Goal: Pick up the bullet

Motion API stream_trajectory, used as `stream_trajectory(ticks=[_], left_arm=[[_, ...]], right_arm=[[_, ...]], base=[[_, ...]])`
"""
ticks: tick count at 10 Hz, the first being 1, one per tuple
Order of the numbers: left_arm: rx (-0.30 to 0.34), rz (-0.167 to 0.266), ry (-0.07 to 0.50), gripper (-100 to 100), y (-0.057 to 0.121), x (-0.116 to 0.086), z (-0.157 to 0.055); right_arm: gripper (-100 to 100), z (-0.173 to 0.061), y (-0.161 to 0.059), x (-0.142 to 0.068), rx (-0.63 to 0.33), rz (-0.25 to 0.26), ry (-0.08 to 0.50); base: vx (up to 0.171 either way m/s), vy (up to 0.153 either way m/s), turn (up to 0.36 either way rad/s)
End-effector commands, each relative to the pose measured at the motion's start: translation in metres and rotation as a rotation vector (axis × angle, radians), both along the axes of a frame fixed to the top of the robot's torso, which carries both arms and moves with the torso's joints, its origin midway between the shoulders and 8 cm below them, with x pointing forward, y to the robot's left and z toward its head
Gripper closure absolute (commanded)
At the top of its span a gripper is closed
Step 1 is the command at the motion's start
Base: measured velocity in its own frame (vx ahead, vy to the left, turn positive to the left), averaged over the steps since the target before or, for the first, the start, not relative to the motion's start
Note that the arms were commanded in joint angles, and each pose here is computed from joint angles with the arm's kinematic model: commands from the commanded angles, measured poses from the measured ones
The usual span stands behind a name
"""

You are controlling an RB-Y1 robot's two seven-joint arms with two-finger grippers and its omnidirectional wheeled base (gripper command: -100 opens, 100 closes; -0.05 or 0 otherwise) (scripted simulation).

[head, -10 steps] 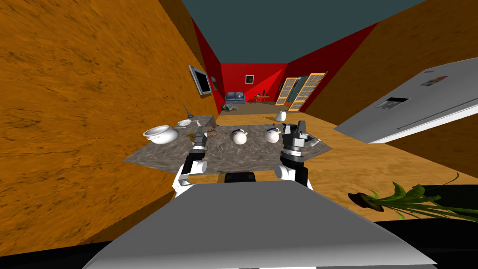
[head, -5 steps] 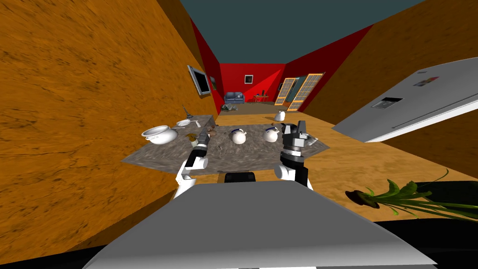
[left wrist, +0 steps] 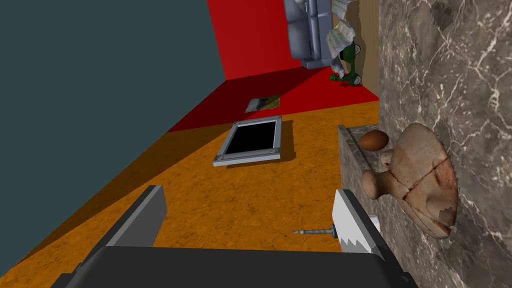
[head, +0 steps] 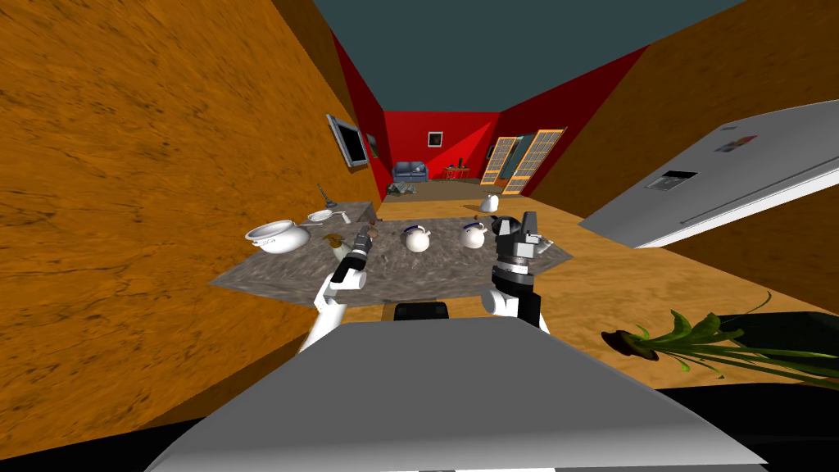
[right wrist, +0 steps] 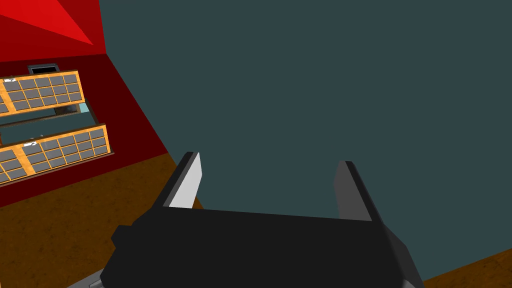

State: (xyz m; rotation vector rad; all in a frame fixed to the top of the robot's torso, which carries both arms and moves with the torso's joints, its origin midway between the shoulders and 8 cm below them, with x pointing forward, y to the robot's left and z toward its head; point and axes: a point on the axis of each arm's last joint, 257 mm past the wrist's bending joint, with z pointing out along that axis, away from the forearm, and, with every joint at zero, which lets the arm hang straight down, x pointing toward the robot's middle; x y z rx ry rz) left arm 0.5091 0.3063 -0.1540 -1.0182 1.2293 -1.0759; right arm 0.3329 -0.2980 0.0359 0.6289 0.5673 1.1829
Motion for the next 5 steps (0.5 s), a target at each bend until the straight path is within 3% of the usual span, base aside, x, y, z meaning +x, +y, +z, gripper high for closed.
stream_trajectory(ticks=[1,2,5], left_arm=[[-0.001,0.002,0.053,-100,0.002,0.009,-0.014],[-0.002,0.003,0.062,-100,0.002,0.009,-0.016],[-0.003,-0.001,0.159,-100,0.005,0.033,-0.038]], right_arm=[[0,0.0,0.0,0.0,0.0,0.0,0.0],[0,0.0,0.0,0.0,0.0,0.0,0.0],[0,0.0,0.0,0.0,0.0,0.0,0.0]], base=[[-0.01,-0.022,-0.009],[-0.005,-0.012,0.003],[-0.012,-0.027,-0.009]])
